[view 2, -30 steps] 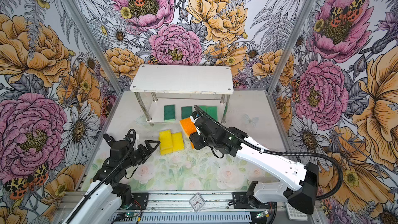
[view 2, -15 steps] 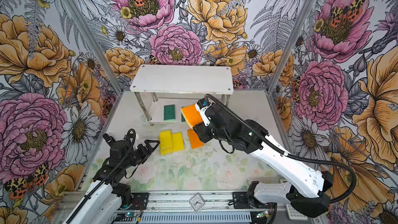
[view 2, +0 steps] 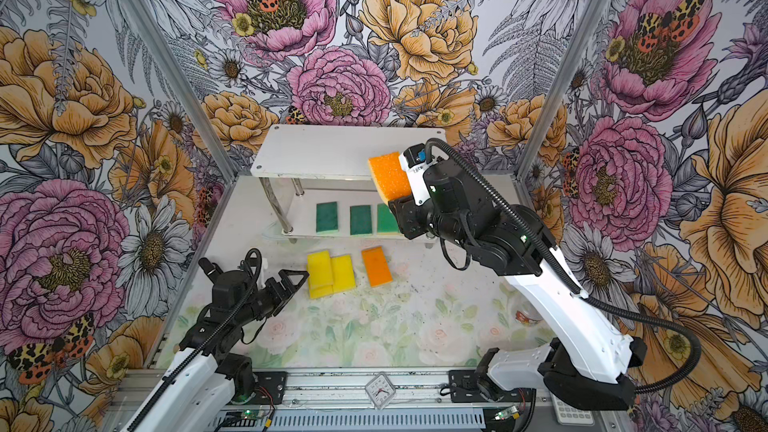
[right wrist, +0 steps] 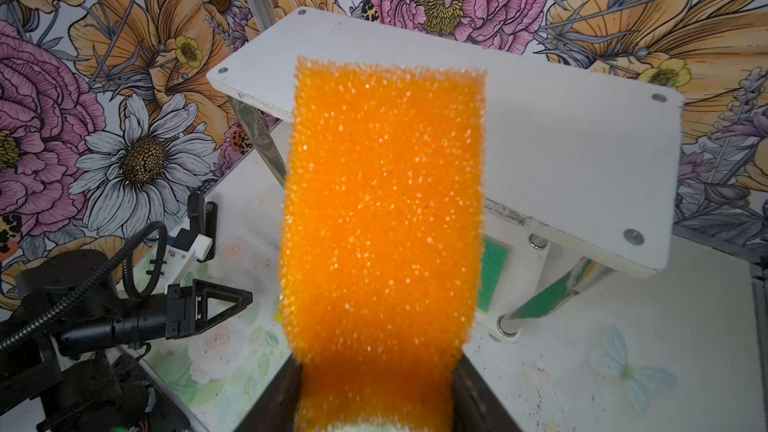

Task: Place and organize the cleaning sponges onto the shelf

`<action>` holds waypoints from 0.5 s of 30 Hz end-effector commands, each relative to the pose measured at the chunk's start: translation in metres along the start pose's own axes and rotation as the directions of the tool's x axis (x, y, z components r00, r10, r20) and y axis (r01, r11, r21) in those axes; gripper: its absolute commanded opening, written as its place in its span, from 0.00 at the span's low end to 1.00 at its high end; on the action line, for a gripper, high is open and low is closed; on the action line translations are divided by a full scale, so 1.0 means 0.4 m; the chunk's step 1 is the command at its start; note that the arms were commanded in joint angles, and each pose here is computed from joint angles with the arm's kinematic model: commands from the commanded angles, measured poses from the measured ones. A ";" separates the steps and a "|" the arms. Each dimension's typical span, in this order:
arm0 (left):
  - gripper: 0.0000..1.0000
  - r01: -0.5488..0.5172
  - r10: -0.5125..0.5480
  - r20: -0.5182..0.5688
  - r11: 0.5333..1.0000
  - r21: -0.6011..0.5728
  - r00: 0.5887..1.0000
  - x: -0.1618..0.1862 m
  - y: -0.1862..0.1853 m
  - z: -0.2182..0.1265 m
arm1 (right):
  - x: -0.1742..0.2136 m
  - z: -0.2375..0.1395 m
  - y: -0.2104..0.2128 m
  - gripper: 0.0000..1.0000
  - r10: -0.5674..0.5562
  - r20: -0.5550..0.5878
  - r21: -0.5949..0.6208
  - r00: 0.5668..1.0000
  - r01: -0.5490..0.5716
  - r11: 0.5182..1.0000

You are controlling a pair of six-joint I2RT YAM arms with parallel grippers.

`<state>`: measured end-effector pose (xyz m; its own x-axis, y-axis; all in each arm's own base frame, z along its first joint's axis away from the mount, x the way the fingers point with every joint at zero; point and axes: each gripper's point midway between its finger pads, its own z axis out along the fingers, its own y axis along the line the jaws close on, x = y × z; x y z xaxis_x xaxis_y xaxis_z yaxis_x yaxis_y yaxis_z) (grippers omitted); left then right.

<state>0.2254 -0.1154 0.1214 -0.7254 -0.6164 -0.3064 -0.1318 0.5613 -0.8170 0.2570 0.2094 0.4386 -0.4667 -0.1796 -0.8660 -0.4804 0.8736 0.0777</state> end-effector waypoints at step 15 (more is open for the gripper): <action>0.99 -0.017 0.017 0.006 0.999 0.049 1.000 -0.001 -0.020 -0.009 | -0.083 0.136 -0.237 0.51 0.168 0.014 0.301 0.986 -0.165 0.939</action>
<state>0.2246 -0.1162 0.1258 -0.7231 -0.6146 -0.3152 -0.1140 0.5562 -0.8232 0.3506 0.1617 0.4254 -0.5373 -0.0753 -0.8400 -0.1887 0.9815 0.0327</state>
